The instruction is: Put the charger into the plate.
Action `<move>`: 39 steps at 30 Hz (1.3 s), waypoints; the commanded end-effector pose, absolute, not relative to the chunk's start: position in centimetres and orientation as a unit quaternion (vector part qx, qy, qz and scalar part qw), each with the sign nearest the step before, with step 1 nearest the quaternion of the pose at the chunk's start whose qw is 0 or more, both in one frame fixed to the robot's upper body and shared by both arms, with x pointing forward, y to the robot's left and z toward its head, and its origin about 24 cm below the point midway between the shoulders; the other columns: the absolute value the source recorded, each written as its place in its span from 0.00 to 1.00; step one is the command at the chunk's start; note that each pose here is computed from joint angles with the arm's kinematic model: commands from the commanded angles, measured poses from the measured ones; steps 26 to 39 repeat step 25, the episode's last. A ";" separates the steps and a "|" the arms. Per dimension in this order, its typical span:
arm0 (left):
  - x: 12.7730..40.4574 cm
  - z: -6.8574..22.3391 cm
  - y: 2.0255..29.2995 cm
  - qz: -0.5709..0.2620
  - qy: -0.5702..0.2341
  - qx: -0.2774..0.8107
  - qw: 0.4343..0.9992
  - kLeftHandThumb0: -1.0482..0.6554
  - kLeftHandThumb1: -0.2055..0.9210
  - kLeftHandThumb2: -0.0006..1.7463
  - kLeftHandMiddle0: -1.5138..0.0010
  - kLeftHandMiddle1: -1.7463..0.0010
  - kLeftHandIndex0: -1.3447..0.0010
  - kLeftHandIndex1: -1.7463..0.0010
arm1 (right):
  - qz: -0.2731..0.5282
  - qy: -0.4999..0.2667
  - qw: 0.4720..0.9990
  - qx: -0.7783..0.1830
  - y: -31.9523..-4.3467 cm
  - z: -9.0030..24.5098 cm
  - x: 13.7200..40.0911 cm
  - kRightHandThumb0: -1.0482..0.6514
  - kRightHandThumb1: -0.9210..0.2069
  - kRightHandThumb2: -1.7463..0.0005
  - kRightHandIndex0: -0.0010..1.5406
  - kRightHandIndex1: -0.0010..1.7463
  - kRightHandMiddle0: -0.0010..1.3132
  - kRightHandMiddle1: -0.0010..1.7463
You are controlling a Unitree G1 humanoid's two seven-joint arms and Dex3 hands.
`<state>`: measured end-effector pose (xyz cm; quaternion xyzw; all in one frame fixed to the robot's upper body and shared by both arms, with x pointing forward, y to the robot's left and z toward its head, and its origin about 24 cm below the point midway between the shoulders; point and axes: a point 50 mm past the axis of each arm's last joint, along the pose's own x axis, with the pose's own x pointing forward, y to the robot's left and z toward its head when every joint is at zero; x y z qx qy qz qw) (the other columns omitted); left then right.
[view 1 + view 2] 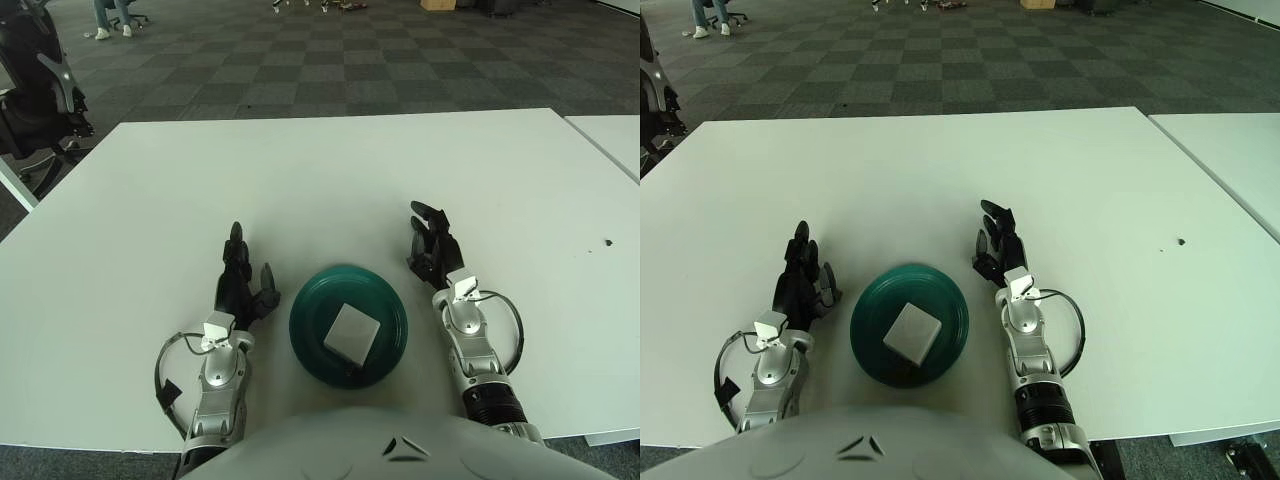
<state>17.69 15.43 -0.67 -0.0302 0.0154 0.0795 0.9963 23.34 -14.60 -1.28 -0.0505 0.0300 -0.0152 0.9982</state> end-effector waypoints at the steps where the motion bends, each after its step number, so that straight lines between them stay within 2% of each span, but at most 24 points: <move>1: 16.3 -2.9 15.0 0.092 0.098 -0.039 0.990 0.06 1.00 0.62 1.00 1.00 0.99 0.99 | -0.045 0.210 0.974 -0.065 -17.1 -7.0 18.9 0.12 0.00 0.49 0.16 0.01 0.00 0.42; 14: 15.7 -2.8 14.7 0.086 0.102 -0.032 0.991 0.07 1.00 0.60 1.00 1.00 1.00 0.98 | -0.039 0.213 0.974 -0.067 -17.4 -6.8 18.8 0.14 0.00 0.48 0.17 0.01 0.00 0.40; 25: 15.4 -2.7 14.9 0.036 0.072 -0.016 0.997 0.05 1.00 0.59 1.00 1.00 1.00 0.97 | -0.033 0.210 0.974 -0.081 -17.4 -6.9 18.6 0.16 0.00 0.48 0.19 0.02 0.00 0.40; 39: 15.4 -2.7 14.9 0.036 0.072 -0.016 0.997 0.05 1.00 0.59 1.00 1.00 1.00 0.97 | -0.033 0.210 0.974 -0.081 -17.4 -6.9 18.6 0.16 0.00 0.48 0.19 0.02 0.00 0.40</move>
